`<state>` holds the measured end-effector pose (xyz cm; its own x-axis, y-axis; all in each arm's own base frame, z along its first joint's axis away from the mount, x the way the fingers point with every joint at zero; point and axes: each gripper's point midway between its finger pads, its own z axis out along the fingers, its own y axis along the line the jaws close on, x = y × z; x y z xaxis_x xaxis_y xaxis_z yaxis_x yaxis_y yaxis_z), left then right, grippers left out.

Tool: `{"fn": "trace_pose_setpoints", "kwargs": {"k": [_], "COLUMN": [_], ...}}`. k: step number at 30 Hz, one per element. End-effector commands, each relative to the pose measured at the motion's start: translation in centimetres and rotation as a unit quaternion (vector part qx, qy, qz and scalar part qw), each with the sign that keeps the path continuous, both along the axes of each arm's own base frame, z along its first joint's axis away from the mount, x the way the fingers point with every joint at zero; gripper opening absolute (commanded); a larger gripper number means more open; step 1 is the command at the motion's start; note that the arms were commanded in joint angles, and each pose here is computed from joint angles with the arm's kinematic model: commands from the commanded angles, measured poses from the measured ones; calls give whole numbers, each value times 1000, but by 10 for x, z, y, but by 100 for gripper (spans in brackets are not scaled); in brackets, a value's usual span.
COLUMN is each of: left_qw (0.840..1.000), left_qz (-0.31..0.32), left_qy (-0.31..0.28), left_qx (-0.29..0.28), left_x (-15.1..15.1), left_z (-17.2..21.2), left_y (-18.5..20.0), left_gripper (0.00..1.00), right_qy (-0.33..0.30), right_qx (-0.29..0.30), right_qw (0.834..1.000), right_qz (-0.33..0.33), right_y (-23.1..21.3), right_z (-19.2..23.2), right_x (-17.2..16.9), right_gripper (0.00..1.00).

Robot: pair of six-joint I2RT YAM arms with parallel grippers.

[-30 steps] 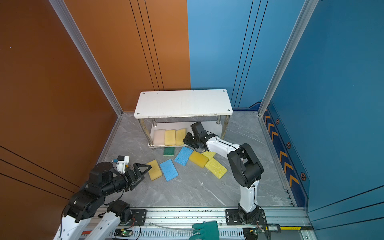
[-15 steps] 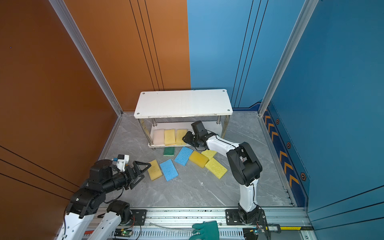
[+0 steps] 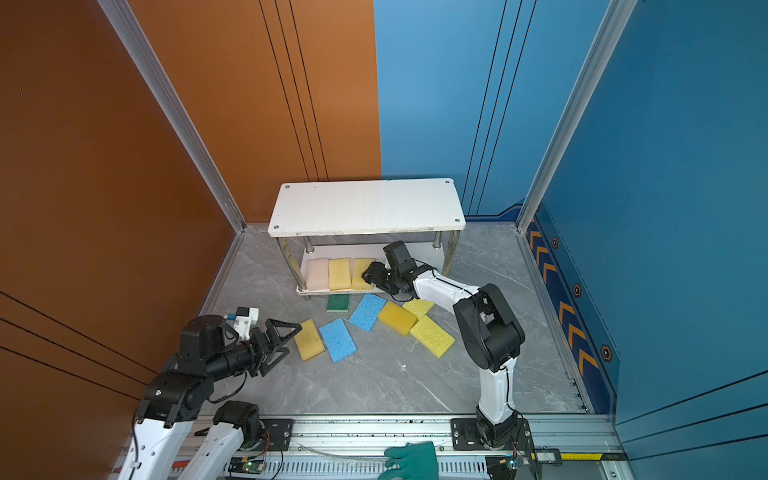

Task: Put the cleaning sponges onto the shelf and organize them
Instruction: 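Open the right gripper to release the yellow sponge on the shelf, then withdraw the right gripper from the shelf toward the yellow sponges nearer the robot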

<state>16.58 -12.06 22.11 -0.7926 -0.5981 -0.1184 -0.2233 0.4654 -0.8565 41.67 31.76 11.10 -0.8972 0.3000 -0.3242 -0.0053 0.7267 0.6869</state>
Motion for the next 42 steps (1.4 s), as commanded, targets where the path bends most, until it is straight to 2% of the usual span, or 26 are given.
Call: {"fn": "trace_pose_setpoints", "kwargs": {"k": [1,10,20,25,31,42], "left_qw": [1000,1000,998,997,996,996], "left_qz": [-9,0,12,11,2,-14], "left_qy": [-2,23,66,78,85,92], "left_qx": [-5,-8,-10,-11,-10,4], "left_x": [-4,-4,-11,-13,-18,-32], "left_z": [1,-14,-43,-52,-59,-73], "left_y": [-2,0,2,1,-2,-9], "left_gripper": [98,98,98,98,98,98], "right_qy": [-9,-31,-27,-10,17,69], "right_qx": [-19,-33,-64,-94,-171,-194], "right_qw": [1000,999,997,994,984,977], "right_qz": [2,4,36,52,56,47], "right_y": [-12,-30,-48,-68,-111,-162], "right_z": [17,44,52,49,44,30], "right_x": [-4,-35,-104,-137,-168,-194], "right_gripper": [68,69,71,71,72,74]}}
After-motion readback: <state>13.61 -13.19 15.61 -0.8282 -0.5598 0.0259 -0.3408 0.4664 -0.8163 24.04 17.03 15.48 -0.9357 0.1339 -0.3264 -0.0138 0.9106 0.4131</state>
